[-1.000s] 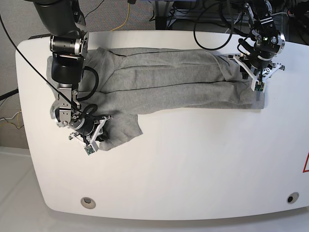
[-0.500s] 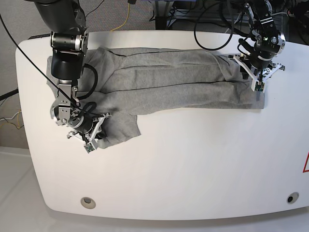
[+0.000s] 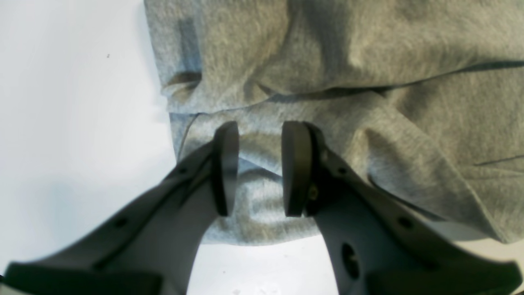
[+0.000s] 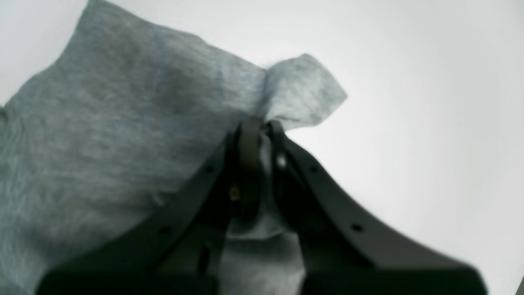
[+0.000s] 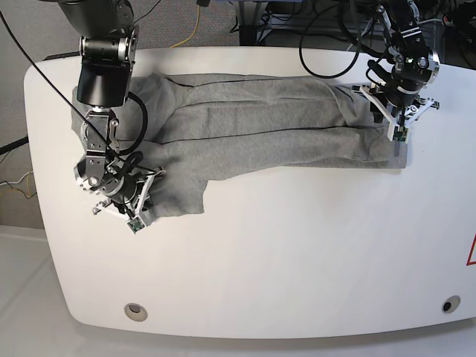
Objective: Fold the T-shirt properly
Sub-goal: 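Drag the held sleeve with the right gripper onto the folded strip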
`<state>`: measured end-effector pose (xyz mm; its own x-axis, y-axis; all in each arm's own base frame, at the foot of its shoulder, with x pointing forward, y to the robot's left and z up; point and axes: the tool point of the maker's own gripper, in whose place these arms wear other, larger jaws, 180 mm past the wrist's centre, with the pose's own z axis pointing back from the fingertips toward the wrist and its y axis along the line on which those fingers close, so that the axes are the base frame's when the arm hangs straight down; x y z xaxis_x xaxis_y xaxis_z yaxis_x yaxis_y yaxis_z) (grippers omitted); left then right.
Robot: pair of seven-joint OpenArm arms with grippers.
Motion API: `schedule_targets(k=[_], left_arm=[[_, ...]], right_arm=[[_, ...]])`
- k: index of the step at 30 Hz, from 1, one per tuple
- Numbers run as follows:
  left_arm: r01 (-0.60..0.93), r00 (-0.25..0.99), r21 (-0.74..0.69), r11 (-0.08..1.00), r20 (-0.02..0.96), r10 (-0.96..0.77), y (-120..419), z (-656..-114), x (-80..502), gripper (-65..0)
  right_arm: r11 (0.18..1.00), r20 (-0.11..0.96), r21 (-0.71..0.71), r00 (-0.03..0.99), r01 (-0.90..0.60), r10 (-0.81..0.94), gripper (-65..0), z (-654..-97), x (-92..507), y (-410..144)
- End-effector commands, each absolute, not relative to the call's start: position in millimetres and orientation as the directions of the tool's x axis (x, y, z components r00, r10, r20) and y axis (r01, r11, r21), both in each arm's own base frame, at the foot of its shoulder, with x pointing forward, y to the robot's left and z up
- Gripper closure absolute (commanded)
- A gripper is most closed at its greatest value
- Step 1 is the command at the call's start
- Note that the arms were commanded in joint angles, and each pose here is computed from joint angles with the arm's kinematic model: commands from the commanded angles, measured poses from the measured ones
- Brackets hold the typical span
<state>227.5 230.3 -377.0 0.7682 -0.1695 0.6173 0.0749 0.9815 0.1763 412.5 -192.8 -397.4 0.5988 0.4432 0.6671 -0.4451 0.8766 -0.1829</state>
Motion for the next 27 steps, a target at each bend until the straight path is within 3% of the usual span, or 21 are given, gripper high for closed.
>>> schedule_targets(k=[1,15,27], left_arm=[[0.075,0.742,0.189,0.979,0.645,-0.181,232,-367,234,-15.8],[0.074,0.743,0.182,0.981,0.646,-0.175,230,-368,234,-15.8],[0.074,0.742,0.178,0.981,0.647,-0.173,228,-368,234,-15.8]], right_arm=[[0.870,0.688,-0.229,0.560,-0.436,0.461,-1.9,-376,419,-197],[0.844,0.647,-0.280,0.560,-0.457,0.517,-1.8,-379,374,-190],[0.861,0.630,-0.326,0.589,-0.391,0.506,-1.8,-357,355,-204]])
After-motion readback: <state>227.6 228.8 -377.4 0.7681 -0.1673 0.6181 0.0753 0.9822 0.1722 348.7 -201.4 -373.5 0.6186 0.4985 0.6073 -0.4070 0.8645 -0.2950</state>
